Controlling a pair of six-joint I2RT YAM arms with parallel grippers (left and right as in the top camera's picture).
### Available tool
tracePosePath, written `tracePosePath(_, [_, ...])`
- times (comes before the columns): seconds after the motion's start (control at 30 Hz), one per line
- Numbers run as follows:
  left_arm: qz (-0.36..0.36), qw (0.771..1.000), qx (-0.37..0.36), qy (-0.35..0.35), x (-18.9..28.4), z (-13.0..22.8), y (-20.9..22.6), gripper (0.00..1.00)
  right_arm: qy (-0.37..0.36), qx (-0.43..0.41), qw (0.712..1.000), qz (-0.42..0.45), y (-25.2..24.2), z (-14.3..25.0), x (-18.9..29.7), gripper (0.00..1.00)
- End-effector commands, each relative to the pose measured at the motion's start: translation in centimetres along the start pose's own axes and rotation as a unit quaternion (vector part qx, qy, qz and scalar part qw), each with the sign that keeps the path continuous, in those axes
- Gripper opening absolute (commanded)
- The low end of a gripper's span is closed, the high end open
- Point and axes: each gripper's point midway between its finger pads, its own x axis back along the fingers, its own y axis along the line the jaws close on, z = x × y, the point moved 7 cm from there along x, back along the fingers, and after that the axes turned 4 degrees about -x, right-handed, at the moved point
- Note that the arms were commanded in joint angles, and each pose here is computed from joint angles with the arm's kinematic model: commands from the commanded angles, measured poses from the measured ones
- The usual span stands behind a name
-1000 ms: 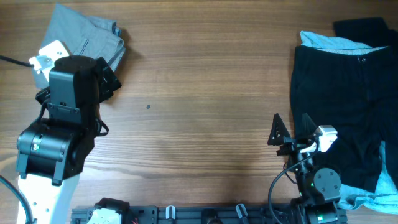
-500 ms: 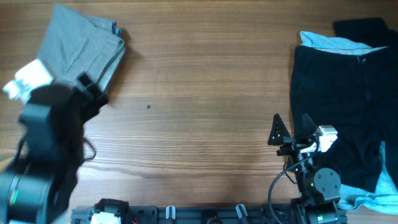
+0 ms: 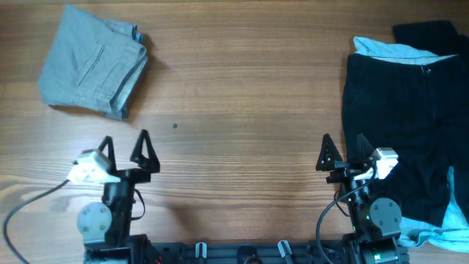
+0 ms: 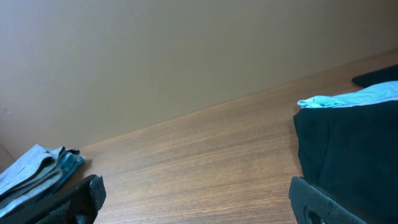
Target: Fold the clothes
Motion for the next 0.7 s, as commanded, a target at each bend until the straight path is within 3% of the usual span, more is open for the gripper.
tracePosePath(0.0, [0.017, 0.998, -0.054, -0.016, 0.2, 1.8, 0.5, 1.00, -0.007, -0.005, 1.000, 0.006, -0.1, -0.2, 0.0, 1.00])
tracePosePath(0.13, [-0.041, 0.998, -0.051, 0.013, -0.5, 5.1, 2.5, 1.00, -0.007, -0.005, 1.000, 0.006, -0.1, -0.2, 0.0, 1.00])
tracePosePath(0.67, [-0.041, 0.998, -0.053, 0.016, -0.5, 5.3, 2.5, 1.00, -0.007, -0.005, 1.000, 0.006, -0.1, -0.2, 0.0, 1.00])
